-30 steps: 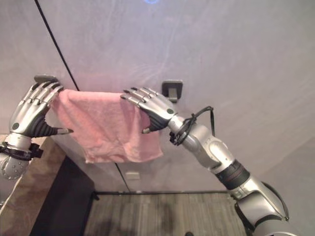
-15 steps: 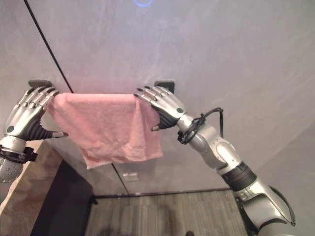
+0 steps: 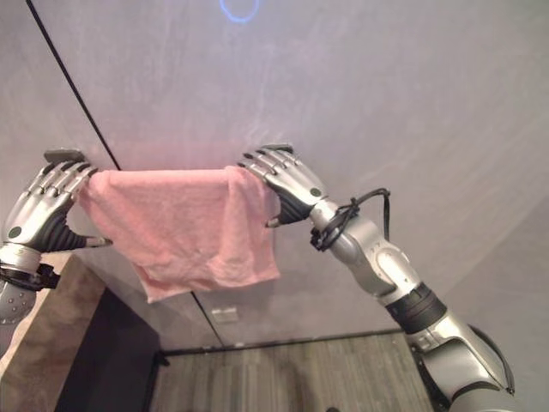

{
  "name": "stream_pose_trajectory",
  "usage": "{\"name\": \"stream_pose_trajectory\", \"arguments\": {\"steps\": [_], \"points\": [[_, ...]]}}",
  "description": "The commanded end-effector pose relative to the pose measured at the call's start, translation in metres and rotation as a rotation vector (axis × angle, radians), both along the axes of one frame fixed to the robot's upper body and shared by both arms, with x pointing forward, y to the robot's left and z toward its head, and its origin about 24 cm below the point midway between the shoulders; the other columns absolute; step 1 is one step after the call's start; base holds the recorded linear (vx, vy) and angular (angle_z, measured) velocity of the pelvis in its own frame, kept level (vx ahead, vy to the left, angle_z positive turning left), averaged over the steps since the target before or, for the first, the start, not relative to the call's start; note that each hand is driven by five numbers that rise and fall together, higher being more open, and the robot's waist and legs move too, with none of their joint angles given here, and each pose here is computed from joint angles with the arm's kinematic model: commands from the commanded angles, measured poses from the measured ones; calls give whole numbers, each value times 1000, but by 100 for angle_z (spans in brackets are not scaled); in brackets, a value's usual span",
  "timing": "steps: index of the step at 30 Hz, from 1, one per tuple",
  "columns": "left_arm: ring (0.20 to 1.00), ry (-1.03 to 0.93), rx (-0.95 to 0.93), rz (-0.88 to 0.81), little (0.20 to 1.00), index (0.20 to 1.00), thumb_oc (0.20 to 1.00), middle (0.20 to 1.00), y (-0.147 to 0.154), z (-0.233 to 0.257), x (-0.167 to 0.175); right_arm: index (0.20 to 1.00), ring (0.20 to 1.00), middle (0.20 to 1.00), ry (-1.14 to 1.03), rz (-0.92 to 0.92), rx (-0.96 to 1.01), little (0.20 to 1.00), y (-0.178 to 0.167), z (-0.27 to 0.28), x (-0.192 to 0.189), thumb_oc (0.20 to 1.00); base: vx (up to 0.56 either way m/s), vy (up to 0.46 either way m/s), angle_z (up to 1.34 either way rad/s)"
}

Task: Put brush and paste in cup on sink, flatten towel.

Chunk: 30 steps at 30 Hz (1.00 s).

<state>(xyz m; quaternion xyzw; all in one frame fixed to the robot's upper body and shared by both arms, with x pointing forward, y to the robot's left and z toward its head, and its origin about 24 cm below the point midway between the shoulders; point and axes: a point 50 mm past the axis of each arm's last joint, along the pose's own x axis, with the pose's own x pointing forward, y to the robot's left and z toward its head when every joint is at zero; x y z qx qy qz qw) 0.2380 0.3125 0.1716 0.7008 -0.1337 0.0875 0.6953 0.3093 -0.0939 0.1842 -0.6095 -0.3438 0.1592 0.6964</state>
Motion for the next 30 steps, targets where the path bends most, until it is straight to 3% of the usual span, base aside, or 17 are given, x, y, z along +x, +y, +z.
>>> {"name": "stream_pose_trajectory", "arguments": {"steps": [1, 10, 19, 30], "points": [[1000, 169, 79, 30, 1000, 1000, 1000, 1000, 6, -19, 1, 1000, 1000, 1000, -146, -50, -14, 1000, -6, 34, 4, 1000, 0, 0, 0], [1000, 171, 81, 21, 1000, 1000, 1000, 1000, 4, -17, 6, 1000, 1000, 1000, -188, -12, -213, 1000, -3, 33, 1, 1000, 0, 0, 0], [1000, 149, 92, -29, 1000, 1000, 1000, 1000, -5, -7, 10, 1000, 1000, 1000, -229, 143, -494, 1000, 19, 15, -16, 1000, 0, -6, 2], [1000, 193, 96, 25, 1000, 1000, 1000, 1000, 5, -16, 9, 1000, 1000, 1000, -233, 15, -552, 1000, -6, 9, -1, 1000, 0, -4, 1]]}}
